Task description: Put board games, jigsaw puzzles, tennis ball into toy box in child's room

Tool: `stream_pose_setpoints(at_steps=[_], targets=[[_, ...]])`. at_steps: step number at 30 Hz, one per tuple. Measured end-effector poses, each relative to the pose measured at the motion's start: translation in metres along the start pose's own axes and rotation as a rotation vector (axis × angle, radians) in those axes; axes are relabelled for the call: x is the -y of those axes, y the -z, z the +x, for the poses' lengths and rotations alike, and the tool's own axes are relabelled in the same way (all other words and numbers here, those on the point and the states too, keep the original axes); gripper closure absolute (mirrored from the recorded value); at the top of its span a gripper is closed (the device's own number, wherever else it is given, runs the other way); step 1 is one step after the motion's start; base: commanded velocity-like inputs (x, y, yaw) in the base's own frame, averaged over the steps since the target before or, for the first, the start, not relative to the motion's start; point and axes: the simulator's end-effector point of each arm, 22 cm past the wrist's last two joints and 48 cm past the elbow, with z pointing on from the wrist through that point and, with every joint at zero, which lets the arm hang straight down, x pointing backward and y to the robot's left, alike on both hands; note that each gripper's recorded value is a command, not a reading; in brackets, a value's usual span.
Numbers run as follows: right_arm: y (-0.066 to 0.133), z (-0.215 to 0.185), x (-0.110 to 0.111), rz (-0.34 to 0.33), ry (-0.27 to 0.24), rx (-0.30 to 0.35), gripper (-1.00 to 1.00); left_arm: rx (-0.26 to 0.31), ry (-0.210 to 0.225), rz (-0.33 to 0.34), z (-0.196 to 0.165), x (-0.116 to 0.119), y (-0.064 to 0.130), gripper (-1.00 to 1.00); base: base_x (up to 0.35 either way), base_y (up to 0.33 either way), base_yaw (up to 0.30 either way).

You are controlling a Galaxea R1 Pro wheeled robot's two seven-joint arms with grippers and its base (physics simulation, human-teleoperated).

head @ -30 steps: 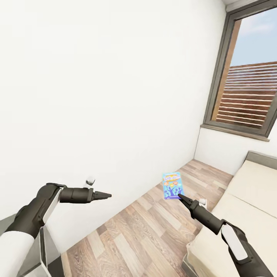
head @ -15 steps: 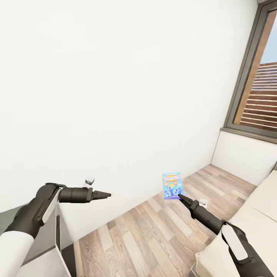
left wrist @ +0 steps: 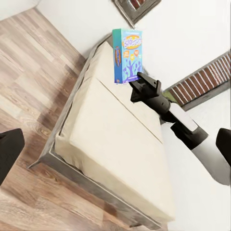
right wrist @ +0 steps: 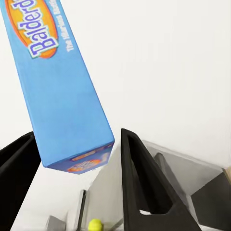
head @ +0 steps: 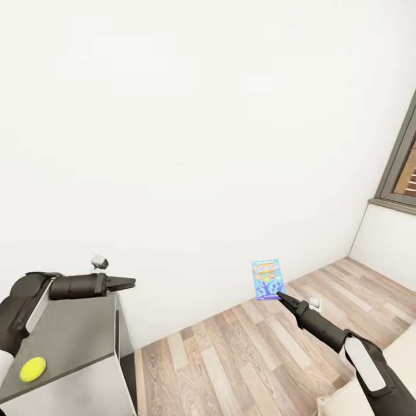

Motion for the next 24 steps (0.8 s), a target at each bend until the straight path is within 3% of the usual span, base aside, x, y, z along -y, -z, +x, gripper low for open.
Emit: stream_pose_setpoints(at_steps=[2,6,24], targets=[[0.005,-0.004,0.001,0.009,0.008,0.001,1.0,0.005,-0.005,0.04,-0.003,0.012,0.019,-1.0,0.0,0.0,0.293],[0.008,-0.007,-0.001,0.013,0.013,0.0,1.0,0.008,-0.009,0.011,-0.005,0.011,0.034,-1.0,0.0,0.0,0.293],[0.013,-0.003,-0.012,0.026,0.029,-0.014,1.0,0.008,-0.009,0.002,-0.008,0.023,0.042,-1.0,0.0,0.0,0.293]])
